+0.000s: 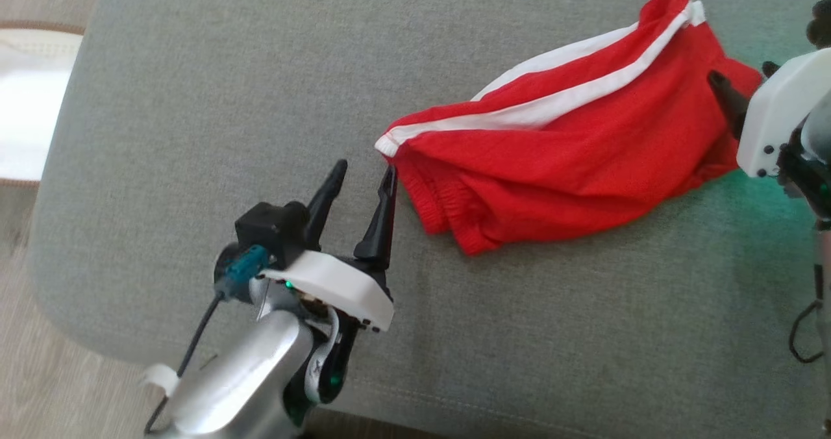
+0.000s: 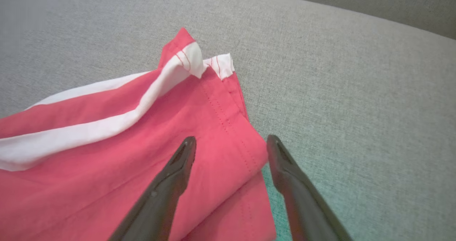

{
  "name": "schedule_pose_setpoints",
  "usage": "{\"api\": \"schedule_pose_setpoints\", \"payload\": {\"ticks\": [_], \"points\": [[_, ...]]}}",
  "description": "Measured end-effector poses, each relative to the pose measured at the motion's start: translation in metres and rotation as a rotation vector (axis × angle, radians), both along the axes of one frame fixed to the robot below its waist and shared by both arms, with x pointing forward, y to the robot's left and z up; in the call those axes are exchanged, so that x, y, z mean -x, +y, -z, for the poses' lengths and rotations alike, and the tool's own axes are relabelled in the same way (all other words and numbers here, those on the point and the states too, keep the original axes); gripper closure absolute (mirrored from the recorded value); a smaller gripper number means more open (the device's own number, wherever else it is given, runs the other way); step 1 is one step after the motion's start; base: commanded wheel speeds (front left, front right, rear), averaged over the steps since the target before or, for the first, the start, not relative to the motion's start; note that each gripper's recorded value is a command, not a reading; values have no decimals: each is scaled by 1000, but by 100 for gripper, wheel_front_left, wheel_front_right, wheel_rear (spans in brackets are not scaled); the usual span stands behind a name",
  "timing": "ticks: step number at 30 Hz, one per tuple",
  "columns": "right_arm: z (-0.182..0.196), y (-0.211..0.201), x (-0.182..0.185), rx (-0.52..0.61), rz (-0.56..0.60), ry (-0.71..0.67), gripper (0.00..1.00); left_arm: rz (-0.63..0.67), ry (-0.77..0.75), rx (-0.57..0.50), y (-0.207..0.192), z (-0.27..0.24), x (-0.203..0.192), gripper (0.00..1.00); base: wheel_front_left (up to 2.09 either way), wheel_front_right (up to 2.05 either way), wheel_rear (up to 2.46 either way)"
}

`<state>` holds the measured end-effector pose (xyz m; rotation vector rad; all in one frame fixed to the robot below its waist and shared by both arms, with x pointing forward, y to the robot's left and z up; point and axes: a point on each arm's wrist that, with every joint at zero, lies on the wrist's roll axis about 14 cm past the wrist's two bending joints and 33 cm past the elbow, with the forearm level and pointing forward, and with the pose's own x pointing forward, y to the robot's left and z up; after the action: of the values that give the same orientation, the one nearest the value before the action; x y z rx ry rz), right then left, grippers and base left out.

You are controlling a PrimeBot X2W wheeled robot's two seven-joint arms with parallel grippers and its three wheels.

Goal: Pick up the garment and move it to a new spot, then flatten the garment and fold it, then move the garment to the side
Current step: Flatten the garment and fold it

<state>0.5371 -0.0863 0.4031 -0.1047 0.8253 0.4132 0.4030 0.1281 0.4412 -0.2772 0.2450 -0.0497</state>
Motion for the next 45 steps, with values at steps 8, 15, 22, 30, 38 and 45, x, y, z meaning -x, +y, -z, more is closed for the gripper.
{"api": "schedule_pose_setpoints", "payload": {"ticks": [8,15,22,30,38,45], "points": [[40,6,2,54,-20,92,0,-37,-176,-67,1,-37,-13,0,0,0,0],[32,21,7,-98,26,109,100,-35,-195,-83,3,-38,-1,0,0,0,0],[14,-31,17,-165,201,48,100,-14,-154,-62,-1,-24,27,0,0,0,0],[-21,-107,16,-162,386,-92,100,29,-162,-34,-14,-25,43,0,0,0,0],[-54,-47,15,-201,176,-190,100,38,-146,-19,-16,-19,49,0,0,0,0],[-48,63,62,-260,-164,-109,100,42,-127,-23,-15,-13,53,0,0,0,0]]}}
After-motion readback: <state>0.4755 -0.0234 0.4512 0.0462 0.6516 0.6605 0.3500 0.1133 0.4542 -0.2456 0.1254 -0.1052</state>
